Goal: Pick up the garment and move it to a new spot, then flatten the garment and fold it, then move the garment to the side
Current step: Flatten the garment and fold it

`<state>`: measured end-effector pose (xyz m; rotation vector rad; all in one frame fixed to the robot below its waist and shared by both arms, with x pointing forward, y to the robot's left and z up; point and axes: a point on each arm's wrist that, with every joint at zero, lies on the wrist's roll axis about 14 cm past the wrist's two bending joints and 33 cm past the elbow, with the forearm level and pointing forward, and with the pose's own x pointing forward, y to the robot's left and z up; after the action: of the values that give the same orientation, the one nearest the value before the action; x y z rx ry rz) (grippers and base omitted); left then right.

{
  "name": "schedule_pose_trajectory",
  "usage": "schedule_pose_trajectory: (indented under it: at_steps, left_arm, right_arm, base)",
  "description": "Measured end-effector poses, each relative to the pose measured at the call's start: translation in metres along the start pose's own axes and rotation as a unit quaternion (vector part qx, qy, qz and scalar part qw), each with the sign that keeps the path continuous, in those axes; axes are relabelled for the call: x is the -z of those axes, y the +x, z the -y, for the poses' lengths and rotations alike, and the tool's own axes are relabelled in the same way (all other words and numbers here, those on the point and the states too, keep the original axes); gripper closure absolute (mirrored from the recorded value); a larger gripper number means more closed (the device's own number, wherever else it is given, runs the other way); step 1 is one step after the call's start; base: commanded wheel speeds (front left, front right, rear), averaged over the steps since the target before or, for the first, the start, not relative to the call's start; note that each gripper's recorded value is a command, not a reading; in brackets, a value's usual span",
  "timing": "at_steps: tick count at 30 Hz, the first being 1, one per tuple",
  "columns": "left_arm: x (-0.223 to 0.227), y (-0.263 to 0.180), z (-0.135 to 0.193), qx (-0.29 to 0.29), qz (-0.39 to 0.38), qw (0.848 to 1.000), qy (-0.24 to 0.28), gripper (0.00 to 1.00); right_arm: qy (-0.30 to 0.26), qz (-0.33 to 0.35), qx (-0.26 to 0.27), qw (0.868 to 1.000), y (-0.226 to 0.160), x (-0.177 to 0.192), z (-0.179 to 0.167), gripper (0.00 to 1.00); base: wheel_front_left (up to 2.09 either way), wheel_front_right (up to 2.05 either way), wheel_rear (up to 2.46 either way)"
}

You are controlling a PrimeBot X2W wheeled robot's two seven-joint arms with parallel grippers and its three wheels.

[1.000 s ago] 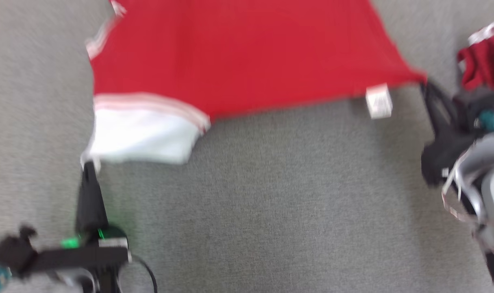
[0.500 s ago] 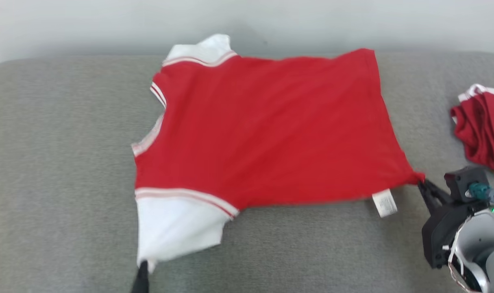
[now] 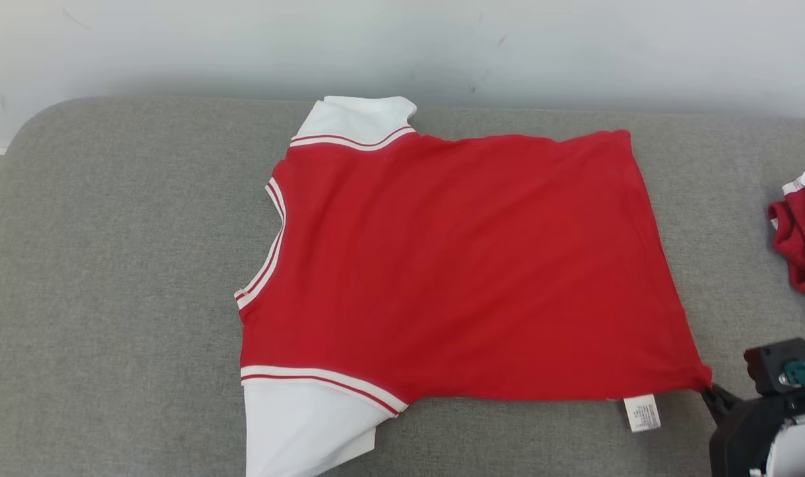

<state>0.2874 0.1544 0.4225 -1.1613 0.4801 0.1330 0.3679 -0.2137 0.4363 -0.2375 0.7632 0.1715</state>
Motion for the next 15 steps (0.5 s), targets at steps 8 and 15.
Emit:
schedule_pose_trajectory:
  at_steps: [8, 15]
  left_arm:
    - [0.026, -0.021, 0.019, 0.039, -0.103, 0.994, -0.015, 1.0]
    - [-0.02, -0.013, 0.048, 0.091, -0.022, 0.995, -0.038, 1.0]
  right_arm:
    - [0.036, -0.036, 0.009, 0.999, -0.022, 0.028, 0.001, 1.0]
    - [0.055, -0.003, 0.021, 0.998, -0.024, 0.023, 0.006, 1.0]
  base:
    - [0.0, 0.0, 0.0]
    - [0.0, 0.0, 0.0]
